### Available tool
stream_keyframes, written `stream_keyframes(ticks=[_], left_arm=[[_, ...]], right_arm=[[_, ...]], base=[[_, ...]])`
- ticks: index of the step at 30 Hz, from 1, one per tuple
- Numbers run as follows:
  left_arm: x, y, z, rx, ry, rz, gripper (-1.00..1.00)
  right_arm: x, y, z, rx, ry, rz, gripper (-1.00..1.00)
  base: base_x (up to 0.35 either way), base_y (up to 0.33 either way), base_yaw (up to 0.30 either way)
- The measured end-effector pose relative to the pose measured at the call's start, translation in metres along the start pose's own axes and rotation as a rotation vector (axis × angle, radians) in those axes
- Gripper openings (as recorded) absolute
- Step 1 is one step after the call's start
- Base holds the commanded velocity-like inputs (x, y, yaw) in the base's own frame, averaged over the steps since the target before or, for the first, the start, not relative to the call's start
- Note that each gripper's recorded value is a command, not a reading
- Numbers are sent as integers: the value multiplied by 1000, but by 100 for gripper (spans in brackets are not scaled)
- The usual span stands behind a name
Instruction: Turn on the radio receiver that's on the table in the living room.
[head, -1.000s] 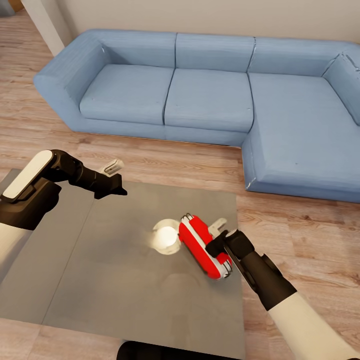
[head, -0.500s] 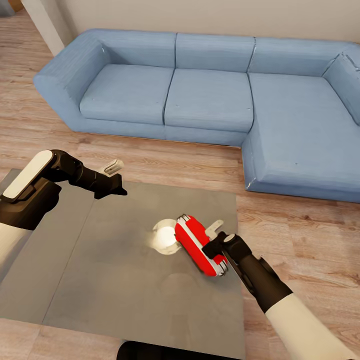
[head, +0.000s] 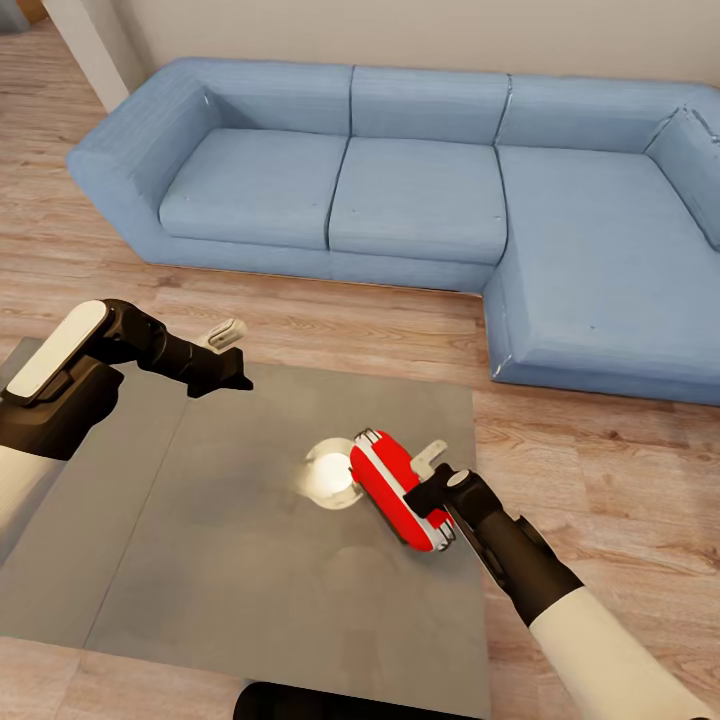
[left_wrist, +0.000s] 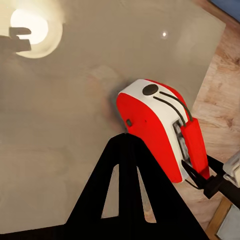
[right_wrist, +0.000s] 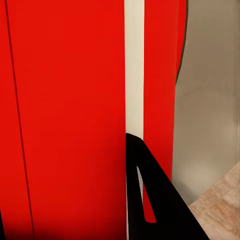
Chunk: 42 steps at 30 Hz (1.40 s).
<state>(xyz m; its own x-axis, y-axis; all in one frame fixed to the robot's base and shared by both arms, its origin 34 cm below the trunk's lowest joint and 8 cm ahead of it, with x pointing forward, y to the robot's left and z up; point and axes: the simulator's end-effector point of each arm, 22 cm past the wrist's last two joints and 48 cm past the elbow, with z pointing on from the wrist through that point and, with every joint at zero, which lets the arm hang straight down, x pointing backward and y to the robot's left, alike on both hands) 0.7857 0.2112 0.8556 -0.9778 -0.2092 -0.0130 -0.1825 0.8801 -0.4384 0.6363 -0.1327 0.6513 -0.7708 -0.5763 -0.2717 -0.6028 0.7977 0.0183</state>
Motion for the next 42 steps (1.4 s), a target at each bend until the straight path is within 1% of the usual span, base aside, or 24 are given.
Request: stream_keyframes(ticks=[3, 7, 8, 12, 15, 18, 20, 22, 27, 30, 31, 32, 33, 34, 35, 36, 37, 38, 40, 42], left_arm=[[0, 1, 0, -3, -1, 0, -100], [-1, 5, 0, -11, -4, -2, -100], [-1, 6, 0, -14, -4, -3, -100], [-2, 13, -3, -26, -7, -8, -100], [-3, 14, -3, -27, -7, -9, -100], [-3, 14, -3, -26, -7, -9, -100], [-3, 13, -3, -26, -7, -9, -100], [-3, 13, -3, -27, -7, -9, -100], [-2, 13, -3, -26, -7, -9, -100], [-3, 13, -3, -26, -7, -9, -100], [-3, 14, -3, -26, -7, -9, -100], [-3, 14, -3, -26, -7, -9, -100], [-3, 14, -3, -26, -7, -9, -100], [-2, 14, -3, -27, -7, -9, -100], [-3, 14, -3, -27, -7, -9, -100], [-3, 14, -3, -27, -7, -9, -100], [-3, 14, -3, -27, -7, -9, -100], [-3, 14, -3, -27, -7, -9, -100], [-3, 14, -3, -27, -7, -9, -100], [-2, 13, -3, -26, -7, -9, -100]], right_arm=[[0, 0, 0, 0, 0, 0, -100], [4, -6, -4, -5, 10, 2, -100], [1, -4, -6, -8, 6, -1, -100], [-5, 7, -1, -24, -11, 16, -100], [-9, 13, 2, -23, -22, 17, -100], [-11, 21, 5, -36, -30, 21, -100], [-9, 18, 7, -24, -28, 12, -100], [-6, 18, 9, -17, -21, 14, -100], [-13, 16, 10, 1, -49, 14, -100], [-16, 13, 10, 18, -65, 11, -100], [-21, 3, 10, 65, -89, 30, -100], [-21, -23, 6, 183, -89, 22, -100], [-20, -41, 2, 265, -85, -8, -100], [-21, -38, 3, 250, -85, -11, -100], [-21, -23, 7, 183, -91, 29, -100], [-21, -20, 7, 171, -92, 39, -100], [-20, -27, 6, 201, -88, 13, -100], [-20, -29, 6, 210, -87, 5, -100], [-21, -26, 6, 197, -90, 21, -100], [-21, -28, 6, 206, -90, 13, -100]], base=[[0, 0, 0], [0, 0, 0], [0, 0, 0], [0, 0, 0], [0, 0, 0], [0, 0, 0], [0, 0, 0], [0, 0, 0], [0, 0, 0], [0, 0, 0], [0, 0, 0], [0, 0, 0], [0, 0, 0], [0, 0, 0], [0, 0, 0], [0, 0, 0], [0, 0, 0], [0, 0, 0], [0, 0, 0], [0, 0, 0]])
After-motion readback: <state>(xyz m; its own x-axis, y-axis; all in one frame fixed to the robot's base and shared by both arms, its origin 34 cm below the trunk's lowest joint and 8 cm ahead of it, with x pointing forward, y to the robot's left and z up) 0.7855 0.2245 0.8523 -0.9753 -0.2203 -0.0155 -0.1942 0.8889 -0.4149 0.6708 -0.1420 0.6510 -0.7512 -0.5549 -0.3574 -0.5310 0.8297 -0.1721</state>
